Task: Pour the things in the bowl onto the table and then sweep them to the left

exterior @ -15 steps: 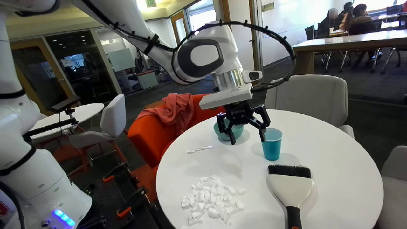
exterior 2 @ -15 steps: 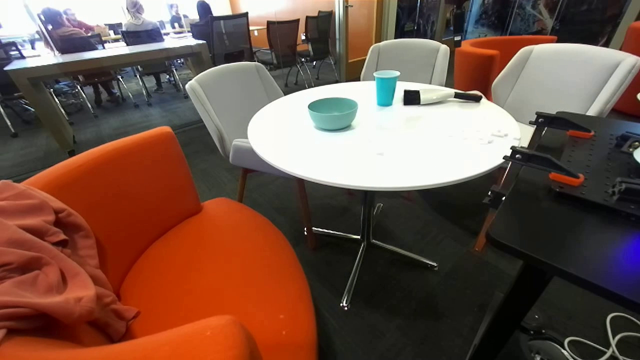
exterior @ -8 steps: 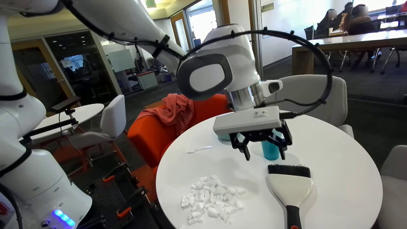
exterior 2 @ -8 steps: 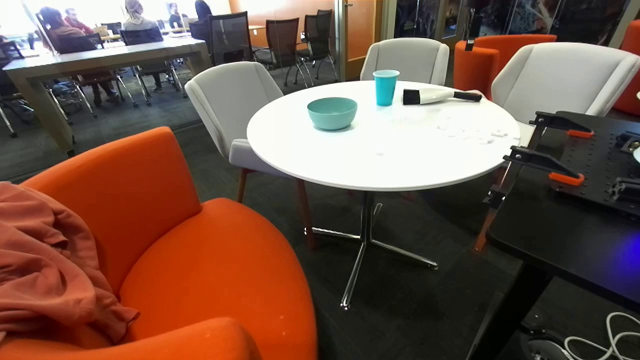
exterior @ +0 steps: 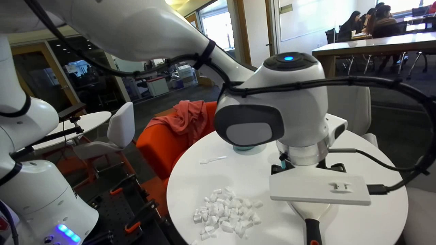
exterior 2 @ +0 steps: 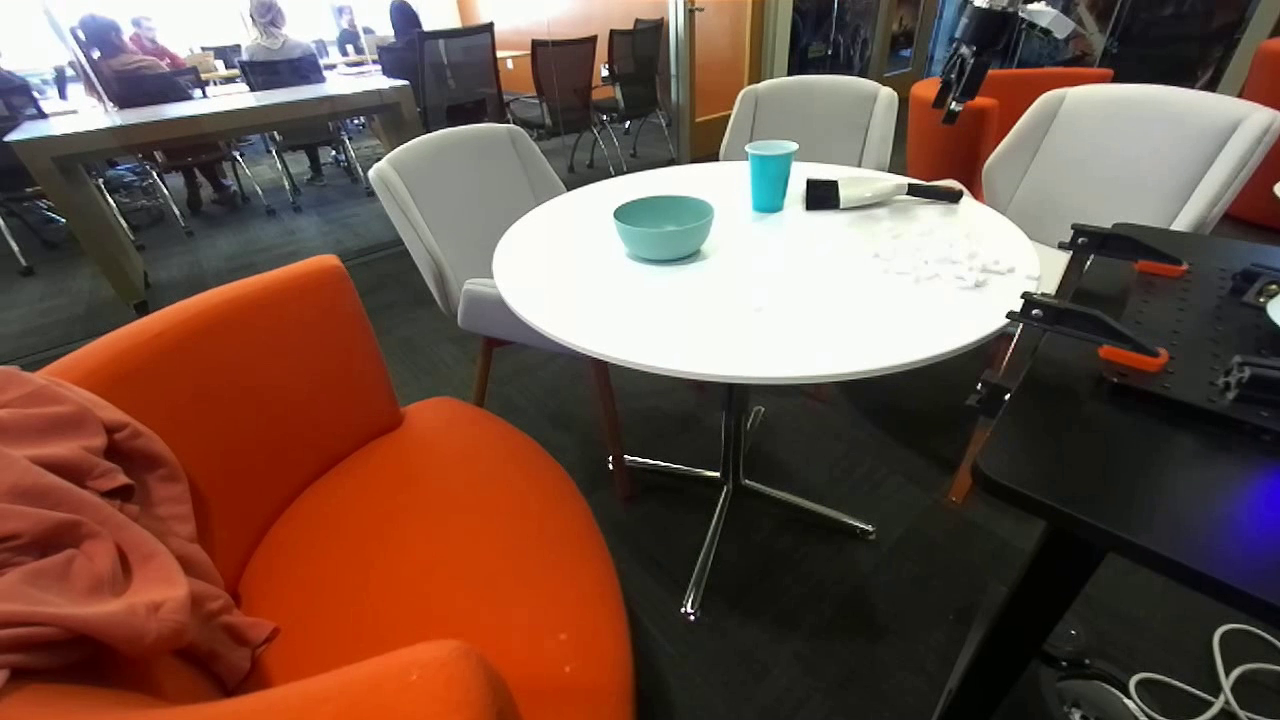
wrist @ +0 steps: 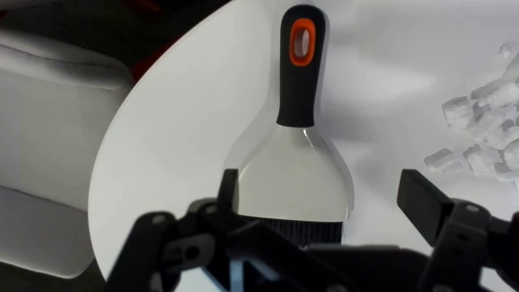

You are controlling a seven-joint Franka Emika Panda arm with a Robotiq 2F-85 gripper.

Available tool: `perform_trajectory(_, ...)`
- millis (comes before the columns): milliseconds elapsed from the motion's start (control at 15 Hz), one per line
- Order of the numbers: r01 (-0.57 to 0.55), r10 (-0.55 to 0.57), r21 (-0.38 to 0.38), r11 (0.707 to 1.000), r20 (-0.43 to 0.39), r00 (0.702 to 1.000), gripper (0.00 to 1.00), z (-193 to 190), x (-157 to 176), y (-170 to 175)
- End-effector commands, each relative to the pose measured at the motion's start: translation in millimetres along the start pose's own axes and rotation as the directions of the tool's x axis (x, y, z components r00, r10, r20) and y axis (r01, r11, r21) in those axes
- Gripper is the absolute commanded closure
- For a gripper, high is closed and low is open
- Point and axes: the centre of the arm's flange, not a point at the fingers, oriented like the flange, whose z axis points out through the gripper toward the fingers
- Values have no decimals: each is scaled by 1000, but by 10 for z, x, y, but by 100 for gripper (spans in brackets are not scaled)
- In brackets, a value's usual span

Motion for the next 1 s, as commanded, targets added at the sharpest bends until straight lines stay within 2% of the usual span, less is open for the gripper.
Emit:
perform_trajectory(0, -2, 2, 5, 1000, -1, 1000, 0, 40, -6, 39)
perform_trajectory(267, -9, 10, 24, 1000, -24, 1000, 0, 165, 19, 127)
perform_trajectory(933, 5, 2, 66, 998, -98, 995, 0, 841, -80, 188)
